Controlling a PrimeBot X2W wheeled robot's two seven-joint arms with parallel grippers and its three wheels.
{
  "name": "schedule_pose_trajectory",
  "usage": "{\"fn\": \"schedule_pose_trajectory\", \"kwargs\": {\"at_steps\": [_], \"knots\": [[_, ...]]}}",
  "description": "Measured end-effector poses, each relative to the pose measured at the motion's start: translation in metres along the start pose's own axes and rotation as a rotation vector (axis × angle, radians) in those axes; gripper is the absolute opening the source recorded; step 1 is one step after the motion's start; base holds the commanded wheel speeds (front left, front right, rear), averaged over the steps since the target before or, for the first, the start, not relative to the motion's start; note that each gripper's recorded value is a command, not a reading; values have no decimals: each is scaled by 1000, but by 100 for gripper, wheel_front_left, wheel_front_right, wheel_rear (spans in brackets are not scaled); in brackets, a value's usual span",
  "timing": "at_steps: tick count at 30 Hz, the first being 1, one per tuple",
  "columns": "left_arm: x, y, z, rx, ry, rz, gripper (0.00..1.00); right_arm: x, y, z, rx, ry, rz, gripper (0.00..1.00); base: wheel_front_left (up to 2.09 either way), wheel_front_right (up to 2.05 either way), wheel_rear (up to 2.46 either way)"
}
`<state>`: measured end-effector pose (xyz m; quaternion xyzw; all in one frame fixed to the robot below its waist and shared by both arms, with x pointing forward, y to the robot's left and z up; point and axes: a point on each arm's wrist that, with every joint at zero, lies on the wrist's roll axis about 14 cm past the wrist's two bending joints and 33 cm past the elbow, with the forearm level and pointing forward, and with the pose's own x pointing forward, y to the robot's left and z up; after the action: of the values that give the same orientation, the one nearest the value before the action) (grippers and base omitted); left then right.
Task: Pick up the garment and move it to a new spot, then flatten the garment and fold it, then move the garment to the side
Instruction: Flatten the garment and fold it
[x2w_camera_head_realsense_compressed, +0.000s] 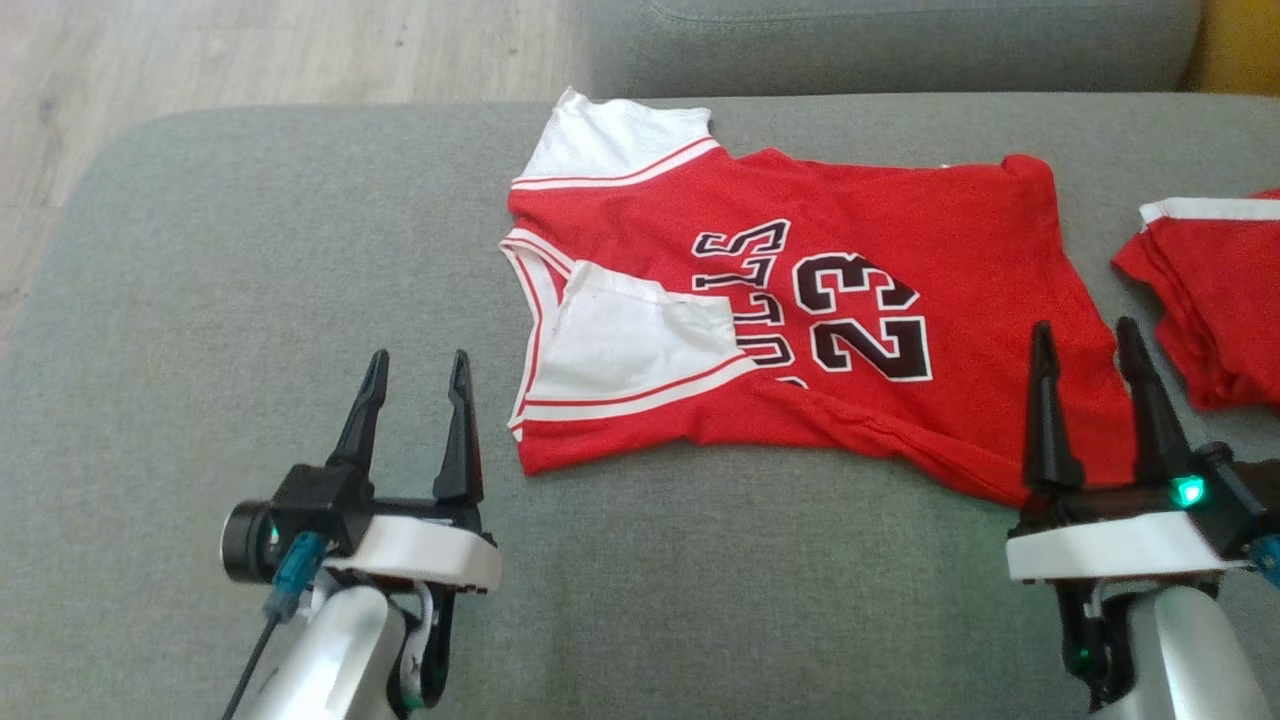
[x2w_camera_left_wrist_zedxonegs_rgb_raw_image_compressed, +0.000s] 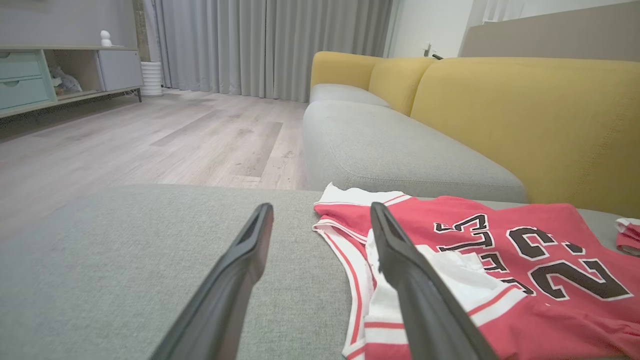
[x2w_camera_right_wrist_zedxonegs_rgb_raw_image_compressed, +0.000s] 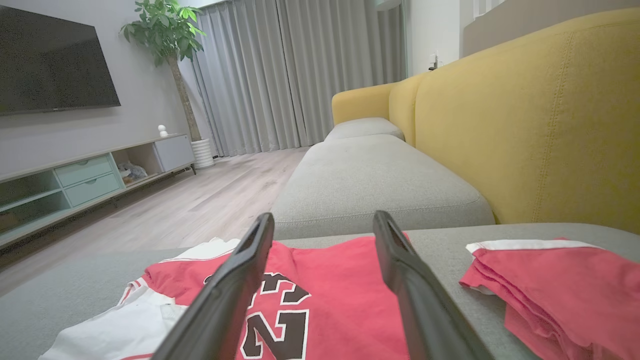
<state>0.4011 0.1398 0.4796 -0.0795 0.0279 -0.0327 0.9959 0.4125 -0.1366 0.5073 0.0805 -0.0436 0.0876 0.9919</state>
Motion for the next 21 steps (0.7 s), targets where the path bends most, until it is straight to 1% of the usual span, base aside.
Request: {"fn": "schedule_pose_trajectory", "kwargs": {"at_steps": [4, 10, 12, 16, 21], "knots": [[7, -7, -3, 15, 8, -45, 100, -1, 2, -7, 3, 19, 7, 100, 0, 0, 0], [33, -14, -28, 65, 125, -128, 100, -2, -4, -23, 8, 64, -11, 100, 0, 0, 0], [44, -18, -39, 93, 190, -174, 100, -3, -7, -30, 10, 82, -19, 100, 0, 0, 0], [63, -27, -55, 138, 263, -251, 100, -3, -15, -39, 9, 107, -40, 100, 0, 0, 0], [83, -36, -72, 179, 327, -315, 100, 0, -23, -45, 5, 121, -58, 100, 0, 0, 0]]}}
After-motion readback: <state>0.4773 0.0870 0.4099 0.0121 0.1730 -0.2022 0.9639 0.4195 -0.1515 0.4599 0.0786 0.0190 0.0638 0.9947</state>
